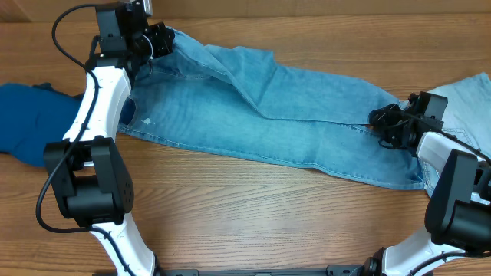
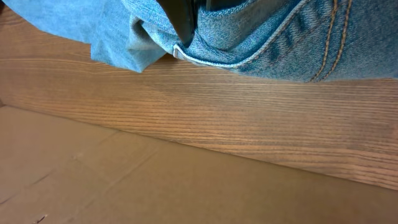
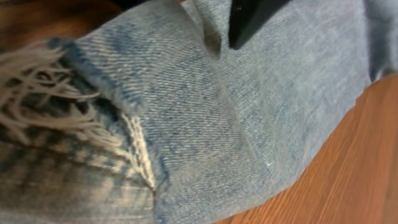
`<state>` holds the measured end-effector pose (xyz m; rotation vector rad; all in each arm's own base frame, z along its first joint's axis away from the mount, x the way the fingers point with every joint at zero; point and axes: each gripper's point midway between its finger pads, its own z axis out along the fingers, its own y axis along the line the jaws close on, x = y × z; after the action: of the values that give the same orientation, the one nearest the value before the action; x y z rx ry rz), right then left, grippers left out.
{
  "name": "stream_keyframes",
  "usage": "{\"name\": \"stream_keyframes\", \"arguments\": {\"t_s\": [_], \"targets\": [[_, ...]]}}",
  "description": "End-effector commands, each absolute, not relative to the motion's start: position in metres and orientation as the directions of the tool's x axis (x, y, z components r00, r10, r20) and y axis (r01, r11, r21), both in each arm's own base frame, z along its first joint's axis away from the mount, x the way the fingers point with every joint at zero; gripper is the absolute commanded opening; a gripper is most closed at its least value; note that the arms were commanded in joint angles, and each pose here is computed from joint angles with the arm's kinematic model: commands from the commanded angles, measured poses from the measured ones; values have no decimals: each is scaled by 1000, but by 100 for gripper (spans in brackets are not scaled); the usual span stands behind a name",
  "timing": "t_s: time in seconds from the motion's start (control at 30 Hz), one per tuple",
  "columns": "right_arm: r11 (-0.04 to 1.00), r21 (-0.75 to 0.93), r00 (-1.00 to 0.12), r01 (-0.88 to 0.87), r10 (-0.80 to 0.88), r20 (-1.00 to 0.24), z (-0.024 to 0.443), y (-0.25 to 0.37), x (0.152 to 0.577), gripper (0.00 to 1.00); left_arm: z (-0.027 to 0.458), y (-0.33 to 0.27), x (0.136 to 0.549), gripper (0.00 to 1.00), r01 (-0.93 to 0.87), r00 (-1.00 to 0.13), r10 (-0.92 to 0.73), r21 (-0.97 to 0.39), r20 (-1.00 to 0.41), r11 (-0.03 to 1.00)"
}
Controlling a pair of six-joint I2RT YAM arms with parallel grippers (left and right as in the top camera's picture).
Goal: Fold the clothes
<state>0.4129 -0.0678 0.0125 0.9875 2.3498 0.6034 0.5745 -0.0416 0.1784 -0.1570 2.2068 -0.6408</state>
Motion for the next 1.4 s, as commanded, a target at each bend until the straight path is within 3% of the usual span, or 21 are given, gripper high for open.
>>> {"name": "stream_keyframes", "arguments": {"t_s": [0.0, 0.03, 0.07, 0.2, 0.3, 0.43, 0.53, 0.63, 0.73, 0.8, 1.0, 1.2, 1.37], "targets": [[645, 621, -652, 446, 709, -269, 30, -54, 420, 19, 201, -48, 580, 4, 158, -628, -285, -478, -724, 864], [653, 609, -660, 450, 702, -266, 36, -55, 418, 8, 205, -47, 580, 4, 162, -624, -282, -474, -729, 865], [688, 572, -681, 446, 676, -282, 47, -58, 414, 4, 209, -44, 578, 4, 167, -621, -270, -461, -736, 871], [785, 473, -701, 400, 595, -394, 107, -69, 403, 4, 227, -31, 564, 4, 177, -617, -228, -415, -753, 892], [791, 478, -675, 381, 591, -441, 152, -65, 388, 4, 257, -30, 547, 4, 203, -591, -193, -376, -783, 904], [792, 456, -677, 405, 596, -433, 169, -61, 362, 4, 314, -23, 522, 4, 213, -504, -142, -282, -852, 935], [787, 449, -693, 423, 600, -400, 172, -56, 345, 4, 335, -22, 498, 4, 212, -494, -110, -242, -863, 947], [796, 453, -666, 401, 593, -453, 195, -54, 337, 4, 352, -19, 466, 4, 201, -504, -69, -195, -861, 960], [807, 402, -631, 433, 589, -504, 205, -66, 331, 4, 338, -3, 449, 10, 128, -563, -20, -112, -826, 985], [808, 349, -610, 475, 588, -531, 203, -79, 331, 4, 322, 3, 448, 19, 108, -610, 1, -82, -792, 991], [847, 284, -513, 450, 505, -694, 215, -112, 381, 4, 264, 5, 481, 43, 103, -689, -5, -105, -725, 989], [824, 226, -674, 520, 558, -484, 140, -106, 363, 4, 215, -4, 478, 58, 107, -793, -24, -178, -608, 978], [820, 218, -678, 529, 564, -472, 136, -107, 361, 4, 166, -5, 470, 59, 79, -880, -31, -209, -474, 975]]}}
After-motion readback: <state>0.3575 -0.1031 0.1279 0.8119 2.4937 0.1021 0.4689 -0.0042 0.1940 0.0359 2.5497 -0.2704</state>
